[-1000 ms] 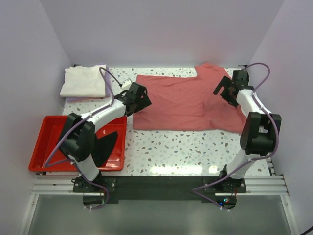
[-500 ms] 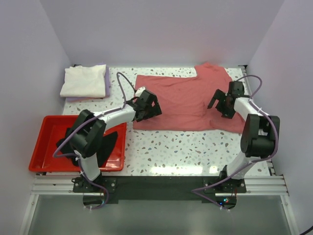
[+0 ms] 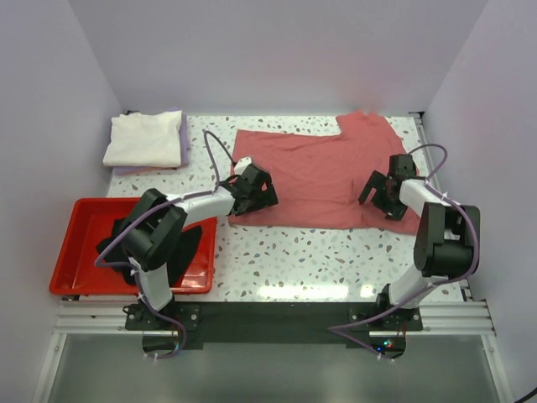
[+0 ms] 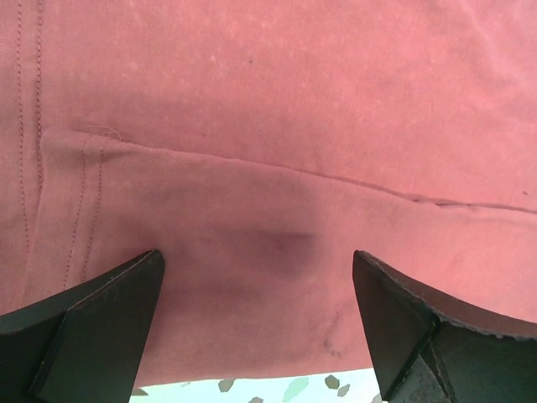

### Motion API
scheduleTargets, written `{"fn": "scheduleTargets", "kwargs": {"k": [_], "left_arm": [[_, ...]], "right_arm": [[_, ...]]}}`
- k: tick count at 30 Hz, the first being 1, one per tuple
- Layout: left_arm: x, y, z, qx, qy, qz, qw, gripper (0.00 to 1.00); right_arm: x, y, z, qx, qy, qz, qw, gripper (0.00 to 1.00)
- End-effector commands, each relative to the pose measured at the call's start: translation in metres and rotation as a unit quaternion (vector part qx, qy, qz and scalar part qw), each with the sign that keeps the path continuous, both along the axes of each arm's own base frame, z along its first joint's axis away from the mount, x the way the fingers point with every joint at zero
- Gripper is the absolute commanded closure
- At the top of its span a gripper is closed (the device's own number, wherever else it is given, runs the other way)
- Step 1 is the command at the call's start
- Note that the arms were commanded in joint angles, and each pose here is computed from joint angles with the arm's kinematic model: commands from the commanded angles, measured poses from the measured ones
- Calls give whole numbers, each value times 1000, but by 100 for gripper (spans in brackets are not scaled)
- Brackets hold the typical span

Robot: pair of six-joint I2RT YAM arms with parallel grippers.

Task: Fold and stack the t-shirts
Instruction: Fold the tshirt

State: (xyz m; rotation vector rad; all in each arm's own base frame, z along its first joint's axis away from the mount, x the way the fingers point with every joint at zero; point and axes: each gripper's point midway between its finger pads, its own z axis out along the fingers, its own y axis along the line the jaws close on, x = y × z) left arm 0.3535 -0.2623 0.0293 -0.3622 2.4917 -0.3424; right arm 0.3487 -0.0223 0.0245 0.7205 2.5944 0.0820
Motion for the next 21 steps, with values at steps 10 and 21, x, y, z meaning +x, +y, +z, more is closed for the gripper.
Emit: {"fn": "scheduleTargets", "kwargs": {"k": [10, 21], "left_arm": [[-141, 65, -38, 62, 115, 1, 991, 0], [-160, 42, 1, 49, 63, -28, 996, 0]], "right_arm": [[-112, -24, 3, -55, 33, -99, 993, 1], [-112, -5, 62, -22, -72, -49, 996, 1]]}}
